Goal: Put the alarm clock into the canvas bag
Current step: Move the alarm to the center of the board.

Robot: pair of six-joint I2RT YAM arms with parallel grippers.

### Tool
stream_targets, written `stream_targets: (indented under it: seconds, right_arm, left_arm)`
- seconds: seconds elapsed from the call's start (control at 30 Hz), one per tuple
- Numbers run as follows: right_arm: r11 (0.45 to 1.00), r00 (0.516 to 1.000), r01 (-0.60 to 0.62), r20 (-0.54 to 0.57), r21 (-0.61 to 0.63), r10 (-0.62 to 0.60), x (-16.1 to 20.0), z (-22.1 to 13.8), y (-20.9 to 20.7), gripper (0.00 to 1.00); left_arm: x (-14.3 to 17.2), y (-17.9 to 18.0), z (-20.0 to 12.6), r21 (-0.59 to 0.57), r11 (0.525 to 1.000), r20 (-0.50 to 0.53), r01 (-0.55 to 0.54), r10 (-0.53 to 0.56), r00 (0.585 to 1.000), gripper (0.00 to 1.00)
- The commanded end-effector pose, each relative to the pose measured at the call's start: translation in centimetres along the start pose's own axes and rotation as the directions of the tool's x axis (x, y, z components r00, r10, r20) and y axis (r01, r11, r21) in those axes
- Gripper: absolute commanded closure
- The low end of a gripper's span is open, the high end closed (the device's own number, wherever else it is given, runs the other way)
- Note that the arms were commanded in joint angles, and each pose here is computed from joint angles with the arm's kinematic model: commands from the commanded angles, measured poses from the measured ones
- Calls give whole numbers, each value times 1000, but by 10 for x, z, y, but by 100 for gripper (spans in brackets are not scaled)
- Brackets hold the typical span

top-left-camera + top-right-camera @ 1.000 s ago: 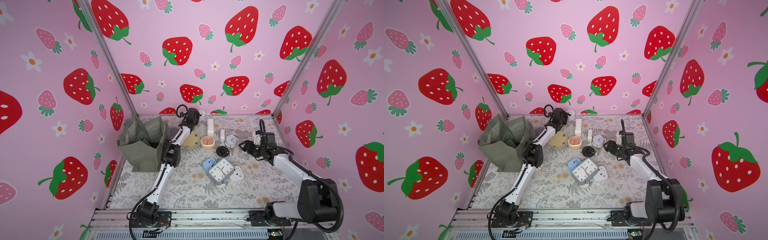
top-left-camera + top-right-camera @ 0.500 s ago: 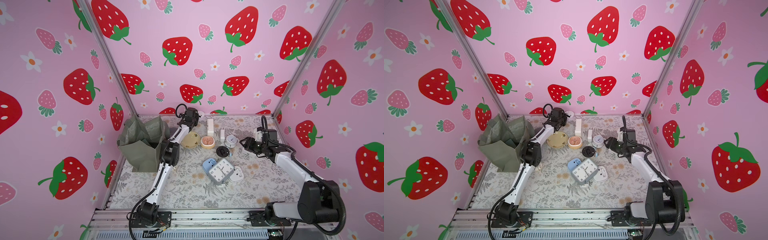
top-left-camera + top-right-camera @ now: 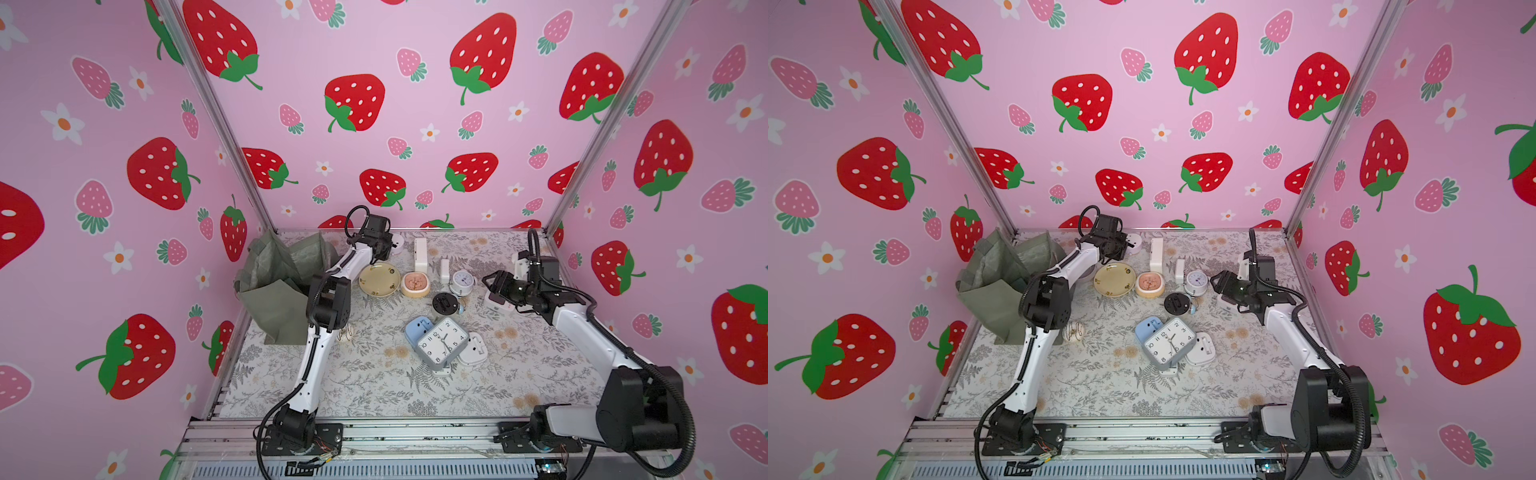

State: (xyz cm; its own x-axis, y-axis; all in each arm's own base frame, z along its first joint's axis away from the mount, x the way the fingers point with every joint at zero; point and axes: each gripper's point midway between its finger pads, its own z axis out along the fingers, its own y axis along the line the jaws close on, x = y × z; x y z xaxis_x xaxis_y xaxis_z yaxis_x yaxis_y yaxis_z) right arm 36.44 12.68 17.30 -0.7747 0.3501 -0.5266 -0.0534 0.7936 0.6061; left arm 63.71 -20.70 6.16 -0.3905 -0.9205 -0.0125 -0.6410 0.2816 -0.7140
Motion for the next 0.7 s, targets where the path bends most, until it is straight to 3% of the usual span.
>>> stream_targets:
  seconds: [0.0,0.23,0.43,0.57,0.67]
  right_arm:
    - [1000,999,12,53,-22,-11,-16,-12,11,38]
    - [999,996,21,91,-34,-18,-23,-19,17,38]
    - [996,988,87,126,-21,-84,-31,-19,17,38]
    - [991,982,136,136,-2,-134,-36,-18,17,36]
    - [990,980,140,142,8,-140,-39,-18,16,35]
  left_arm:
    - [3,56,-6,-195,981,-32,0,-6,999,100]
    - [8,68,-33,-232,972,-58,-46,33,998,100]
    - [-5,5,-49,-119,973,-83,-198,189,978,100]
    - [-6,-36,-72,-12,973,-91,-229,227,970,80]
    - [-11,-36,-87,-12,984,-75,-175,174,982,62]
